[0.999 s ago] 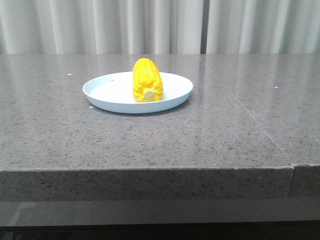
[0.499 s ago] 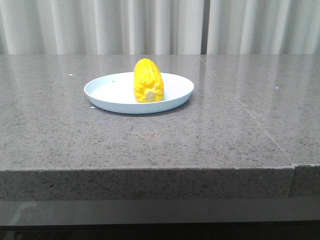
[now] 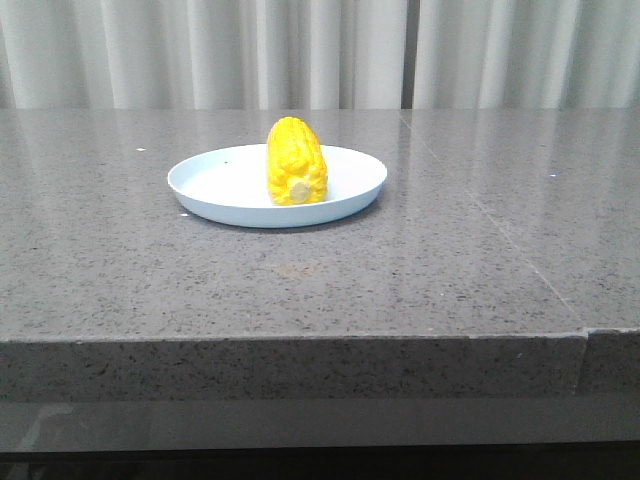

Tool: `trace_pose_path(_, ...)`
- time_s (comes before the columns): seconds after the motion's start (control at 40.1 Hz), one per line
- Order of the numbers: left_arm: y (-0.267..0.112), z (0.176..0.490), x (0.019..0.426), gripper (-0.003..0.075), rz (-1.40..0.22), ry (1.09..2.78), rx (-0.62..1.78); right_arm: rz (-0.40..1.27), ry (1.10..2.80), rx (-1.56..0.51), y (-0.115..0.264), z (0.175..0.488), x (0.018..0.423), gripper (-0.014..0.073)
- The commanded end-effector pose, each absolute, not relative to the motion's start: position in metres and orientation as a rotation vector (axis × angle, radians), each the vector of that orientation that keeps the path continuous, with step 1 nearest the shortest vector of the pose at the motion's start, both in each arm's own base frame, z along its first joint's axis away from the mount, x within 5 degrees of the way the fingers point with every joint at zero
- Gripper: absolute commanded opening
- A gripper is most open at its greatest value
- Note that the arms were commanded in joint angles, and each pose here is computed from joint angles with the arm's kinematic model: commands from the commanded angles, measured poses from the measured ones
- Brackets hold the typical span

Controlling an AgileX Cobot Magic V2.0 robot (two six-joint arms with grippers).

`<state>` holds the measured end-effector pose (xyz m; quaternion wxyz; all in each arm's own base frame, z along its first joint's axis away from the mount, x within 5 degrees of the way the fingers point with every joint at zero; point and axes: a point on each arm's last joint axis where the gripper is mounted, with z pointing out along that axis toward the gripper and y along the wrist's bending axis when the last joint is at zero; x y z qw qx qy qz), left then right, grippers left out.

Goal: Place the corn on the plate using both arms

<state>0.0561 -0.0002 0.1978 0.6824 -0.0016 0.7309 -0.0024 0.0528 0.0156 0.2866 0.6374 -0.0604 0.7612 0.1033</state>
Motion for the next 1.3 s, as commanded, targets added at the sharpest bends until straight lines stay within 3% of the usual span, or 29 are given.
trace_pose_path(0.0,0.0,0.207,0.055,-0.002,-0.014,1.518,-0.017,0.214,1.649,-0.129,0.014,0.3,0.054,-0.0067)
trace_pose_path(1.048,0.0,0.207,0.055,-0.002,-0.014,1.519,-0.017,0.214,1.647,-0.129,0.014,0.3,0.054,-0.0067)
trace_pose_path(1.273,0.0,0.207,0.055,-0.002,-0.014,1.519,-0.017,0.16,1.542,-0.088,0.01,0.27,0.06,-0.0067)
